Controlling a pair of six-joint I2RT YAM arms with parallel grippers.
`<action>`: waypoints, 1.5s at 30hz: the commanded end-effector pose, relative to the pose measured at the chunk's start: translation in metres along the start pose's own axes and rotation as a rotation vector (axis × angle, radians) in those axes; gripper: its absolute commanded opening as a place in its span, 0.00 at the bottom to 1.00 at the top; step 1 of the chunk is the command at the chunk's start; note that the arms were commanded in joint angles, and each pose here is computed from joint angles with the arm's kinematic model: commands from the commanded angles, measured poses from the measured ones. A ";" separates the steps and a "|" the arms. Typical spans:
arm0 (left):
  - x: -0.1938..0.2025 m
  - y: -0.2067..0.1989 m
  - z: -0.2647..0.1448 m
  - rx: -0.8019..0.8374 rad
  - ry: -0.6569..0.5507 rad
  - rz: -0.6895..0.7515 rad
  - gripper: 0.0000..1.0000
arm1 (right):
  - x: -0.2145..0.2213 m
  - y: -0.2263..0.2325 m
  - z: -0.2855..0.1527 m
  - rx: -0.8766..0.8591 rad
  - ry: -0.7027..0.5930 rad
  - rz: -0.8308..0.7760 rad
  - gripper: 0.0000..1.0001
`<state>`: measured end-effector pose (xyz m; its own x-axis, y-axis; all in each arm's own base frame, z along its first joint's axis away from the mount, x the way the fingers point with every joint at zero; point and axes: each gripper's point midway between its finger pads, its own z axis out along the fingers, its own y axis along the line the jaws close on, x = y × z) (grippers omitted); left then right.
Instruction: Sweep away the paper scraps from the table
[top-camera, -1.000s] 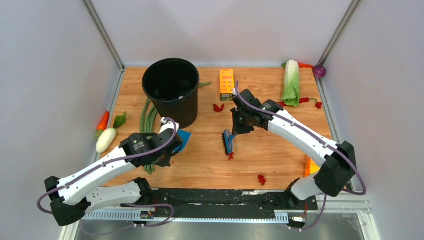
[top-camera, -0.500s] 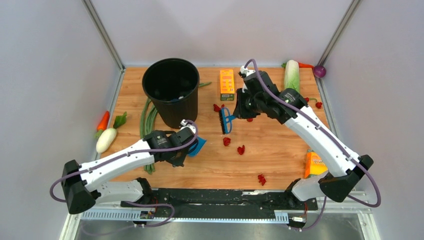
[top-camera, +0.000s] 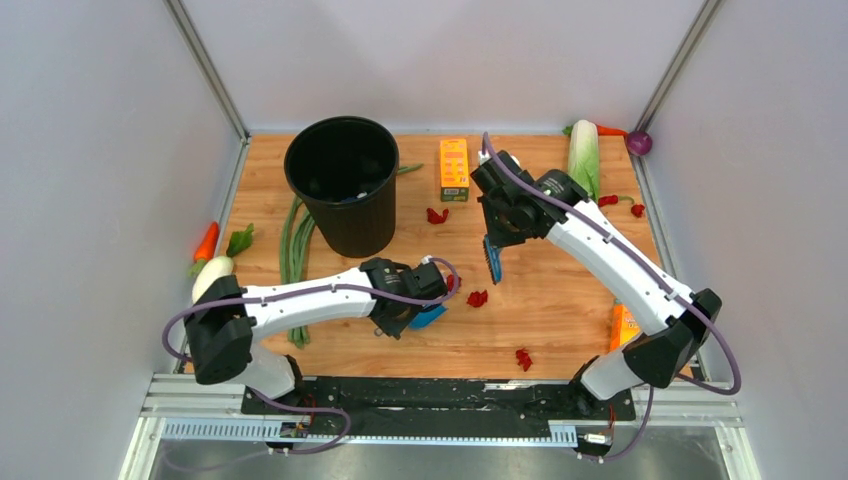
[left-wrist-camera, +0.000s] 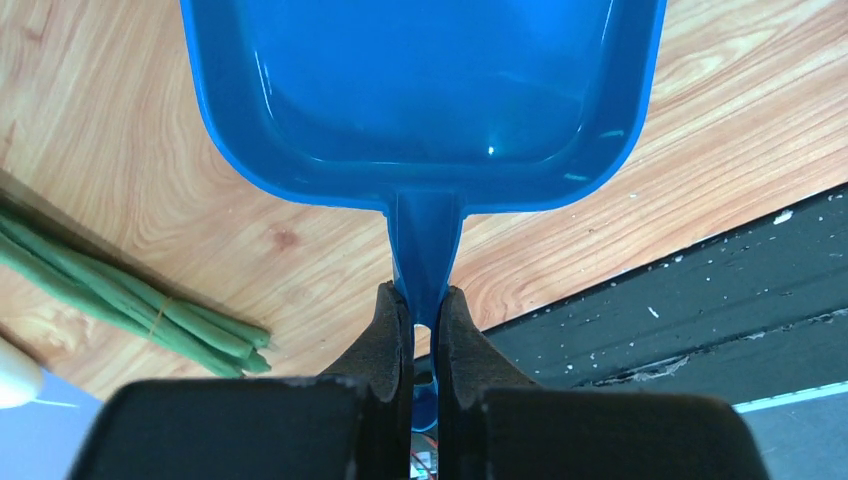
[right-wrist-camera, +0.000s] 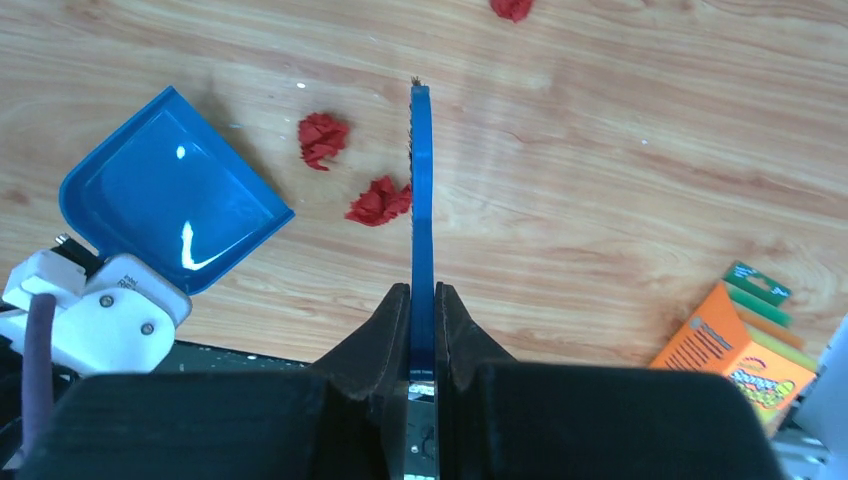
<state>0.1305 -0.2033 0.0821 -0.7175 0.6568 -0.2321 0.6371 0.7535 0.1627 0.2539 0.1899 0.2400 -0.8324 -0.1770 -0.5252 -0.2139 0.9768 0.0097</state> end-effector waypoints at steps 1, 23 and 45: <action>-0.014 -0.010 0.000 0.042 -0.014 0.137 0.00 | 0.019 -0.022 0.011 0.130 0.082 -0.040 0.00; -0.023 -0.029 0.019 0.100 0.103 0.284 0.00 | 0.041 0.025 0.087 -0.037 0.193 -0.137 0.00; -0.031 -0.022 0.032 0.144 0.143 0.237 0.00 | 0.026 0.063 0.106 -0.189 0.189 -0.213 0.00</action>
<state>0.1472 -0.2303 0.0499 -0.5983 0.8000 -0.0457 0.7952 0.5998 0.0884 0.2707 0.2371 0.1394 -0.8489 -0.3916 -0.3550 -0.4258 0.9046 0.0205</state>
